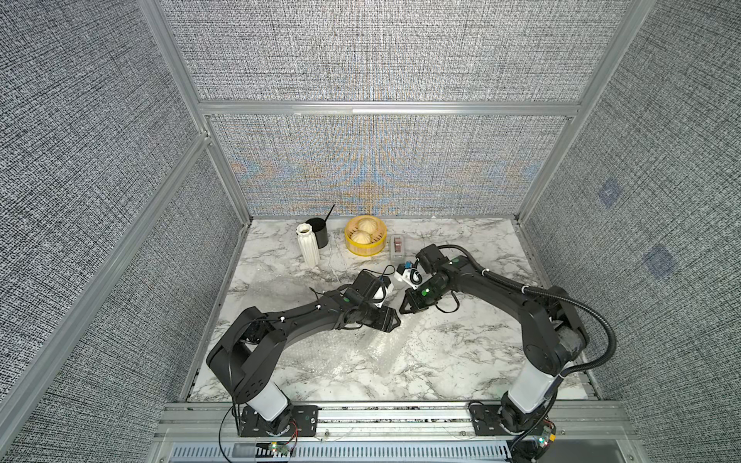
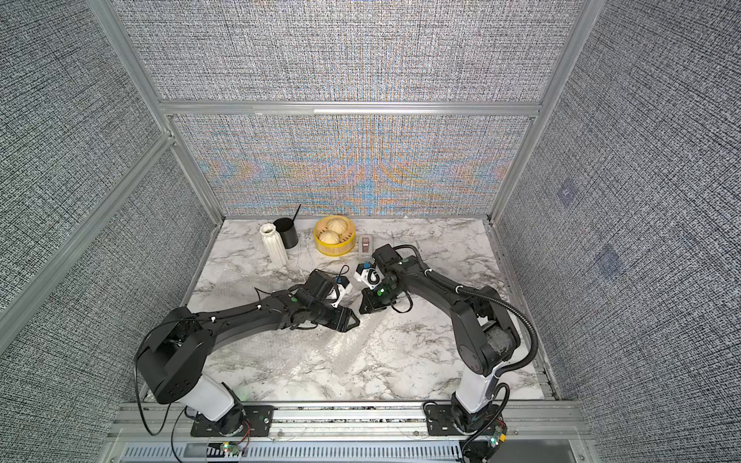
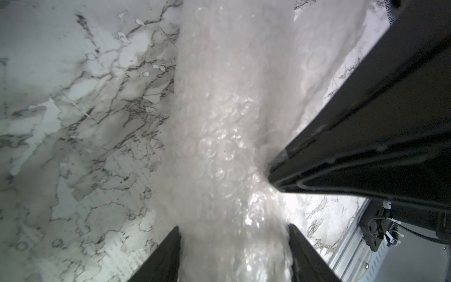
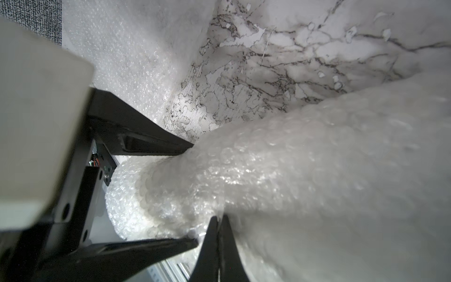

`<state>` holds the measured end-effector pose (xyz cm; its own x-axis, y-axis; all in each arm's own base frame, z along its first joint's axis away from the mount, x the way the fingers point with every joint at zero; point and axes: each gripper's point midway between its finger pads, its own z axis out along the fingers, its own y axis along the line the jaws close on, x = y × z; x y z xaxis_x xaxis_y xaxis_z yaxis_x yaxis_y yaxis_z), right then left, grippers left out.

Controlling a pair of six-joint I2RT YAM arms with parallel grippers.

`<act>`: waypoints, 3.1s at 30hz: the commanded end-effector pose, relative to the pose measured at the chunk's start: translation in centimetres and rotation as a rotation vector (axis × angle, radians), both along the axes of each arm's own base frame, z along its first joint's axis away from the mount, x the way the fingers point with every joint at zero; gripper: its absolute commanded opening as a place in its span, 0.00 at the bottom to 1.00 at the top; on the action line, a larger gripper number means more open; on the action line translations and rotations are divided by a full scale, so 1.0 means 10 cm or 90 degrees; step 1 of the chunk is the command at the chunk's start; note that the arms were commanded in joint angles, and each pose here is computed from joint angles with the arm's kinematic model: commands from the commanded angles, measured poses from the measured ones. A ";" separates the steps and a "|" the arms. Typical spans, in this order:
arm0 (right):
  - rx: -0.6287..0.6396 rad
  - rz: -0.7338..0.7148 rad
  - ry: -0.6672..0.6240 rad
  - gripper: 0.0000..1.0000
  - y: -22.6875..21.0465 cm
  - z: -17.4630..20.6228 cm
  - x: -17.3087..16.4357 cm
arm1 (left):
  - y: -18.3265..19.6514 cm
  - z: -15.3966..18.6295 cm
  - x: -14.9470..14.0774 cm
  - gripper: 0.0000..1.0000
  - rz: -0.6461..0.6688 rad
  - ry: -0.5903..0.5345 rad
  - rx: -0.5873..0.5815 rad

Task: Wrap vases in bubble wrap
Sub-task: Stick the tape on the bubble wrap.

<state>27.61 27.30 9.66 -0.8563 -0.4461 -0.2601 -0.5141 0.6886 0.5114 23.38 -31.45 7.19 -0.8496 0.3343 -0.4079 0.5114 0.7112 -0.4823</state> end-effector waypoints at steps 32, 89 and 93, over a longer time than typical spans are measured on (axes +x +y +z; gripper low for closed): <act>-0.041 0.000 -0.168 0.30 0.06 0.33 0.26 | 0.21 -0.23 -0.20 0.50 -0.017 0.026 0.047; 0.100 -0.169 0.034 0.08 0.04 0.36 0.09 | 0.29 -0.30 -0.22 0.49 0.008 0.041 0.071; 0.079 -0.182 0.072 0.04 0.09 0.12 0.19 | 0.29 -0.31 -0.21 0.49 0.008 0.041 0.072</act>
<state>29.10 28.03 12.23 -0.9566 -0.1691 -0.2374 -0.2855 0.7079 0.6461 23.39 -31.83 7.57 -0.8281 0.3129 -0.4652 0.5384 0.6750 -0.5044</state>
